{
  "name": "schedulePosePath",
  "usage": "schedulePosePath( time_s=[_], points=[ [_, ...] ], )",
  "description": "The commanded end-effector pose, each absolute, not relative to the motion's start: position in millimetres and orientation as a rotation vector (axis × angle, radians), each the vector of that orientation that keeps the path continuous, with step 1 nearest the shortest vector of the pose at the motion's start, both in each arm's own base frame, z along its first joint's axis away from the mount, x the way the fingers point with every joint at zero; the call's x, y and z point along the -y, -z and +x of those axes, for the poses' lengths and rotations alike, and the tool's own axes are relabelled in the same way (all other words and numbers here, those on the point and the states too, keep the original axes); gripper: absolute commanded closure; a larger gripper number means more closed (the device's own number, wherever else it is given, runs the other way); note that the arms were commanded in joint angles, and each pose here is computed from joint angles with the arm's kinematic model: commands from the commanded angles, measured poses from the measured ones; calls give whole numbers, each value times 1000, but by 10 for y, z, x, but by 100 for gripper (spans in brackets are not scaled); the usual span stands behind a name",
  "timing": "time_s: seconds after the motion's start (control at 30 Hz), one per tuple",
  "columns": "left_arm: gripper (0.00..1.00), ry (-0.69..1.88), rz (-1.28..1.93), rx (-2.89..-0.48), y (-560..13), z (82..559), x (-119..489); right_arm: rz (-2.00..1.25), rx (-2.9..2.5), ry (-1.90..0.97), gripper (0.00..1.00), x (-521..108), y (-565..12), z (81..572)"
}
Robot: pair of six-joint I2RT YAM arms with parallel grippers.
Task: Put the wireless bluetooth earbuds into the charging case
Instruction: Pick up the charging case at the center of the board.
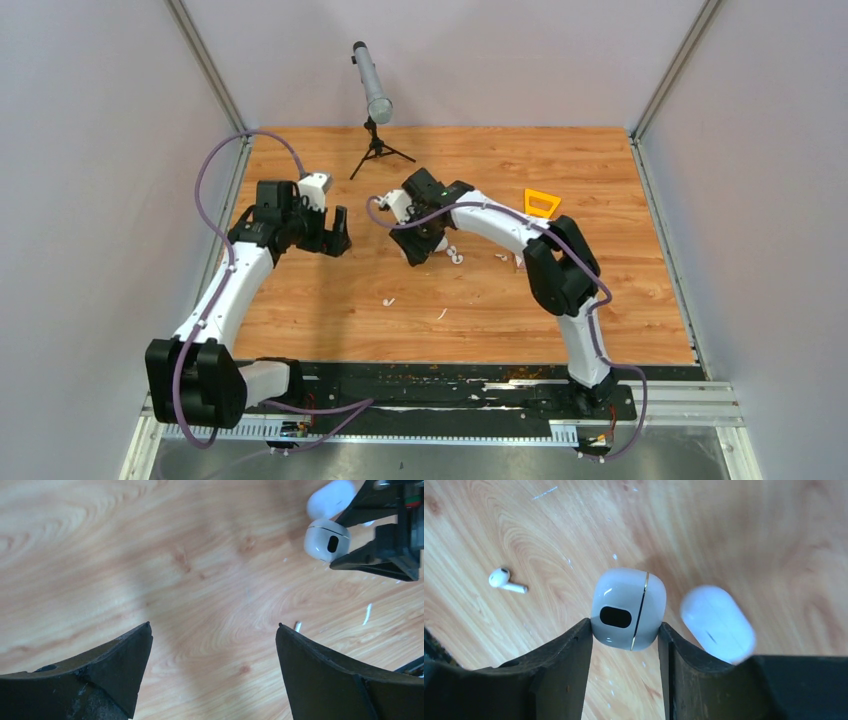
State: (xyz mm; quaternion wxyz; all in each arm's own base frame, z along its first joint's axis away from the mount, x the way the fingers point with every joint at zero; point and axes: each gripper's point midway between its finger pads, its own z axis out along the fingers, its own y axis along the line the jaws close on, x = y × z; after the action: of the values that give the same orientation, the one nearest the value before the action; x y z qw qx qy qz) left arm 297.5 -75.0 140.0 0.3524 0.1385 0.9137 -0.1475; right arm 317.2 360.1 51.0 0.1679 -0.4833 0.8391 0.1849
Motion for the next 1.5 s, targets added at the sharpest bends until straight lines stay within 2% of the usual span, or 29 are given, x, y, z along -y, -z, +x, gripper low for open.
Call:
schedulePosePath(
  time_s=[0.0,0.07,0.23,0.37,0.5,0.7,0.97,1.17,1.33,1.47],
  points=[
    [2,541,417,-2234,-1867,3172,991,-1427,-2091,-563,100,-3502,-1499,3189],
    [7,655,421,-2194,-1966,3173,1143,-1473,-2016,-517,100,-3409,-1619,3080],
    [10,909,546,-2013,-2301,3055,1605,-1619,-1716,-322,100,-3137,-1962,2947],
    [7,949,697,-1835,-2710,2871,1960,-1624,-1397,-64,100,-2890,-2460,3060],
    [8,999,812,-1695,-3102,2658,2306,-1638,-1165,-23,100,-2876,-2889,2943],
    [18,1145,838,-1656,-3249,2591,2603,-1626,-1091,12,100,-2932,-3190,2889],
    [19,1153,872,-1471,-3432,2630,2748,-1627,-960,106,100,-3016,-3399,2907],
    [25,1172,876,-1469,-3397,2721,2820,-1598,-929,173,100,-3103,-3507,2970],
    [35,1197,863,-1455,-3418,2761,2865,-1594,-913,192,100,-3113,-3538,2953],
    [48,1236,881,-1455,-3402,2746,2903,-1584,-895,216,100,-3109,-3574,2951]
  ],
)
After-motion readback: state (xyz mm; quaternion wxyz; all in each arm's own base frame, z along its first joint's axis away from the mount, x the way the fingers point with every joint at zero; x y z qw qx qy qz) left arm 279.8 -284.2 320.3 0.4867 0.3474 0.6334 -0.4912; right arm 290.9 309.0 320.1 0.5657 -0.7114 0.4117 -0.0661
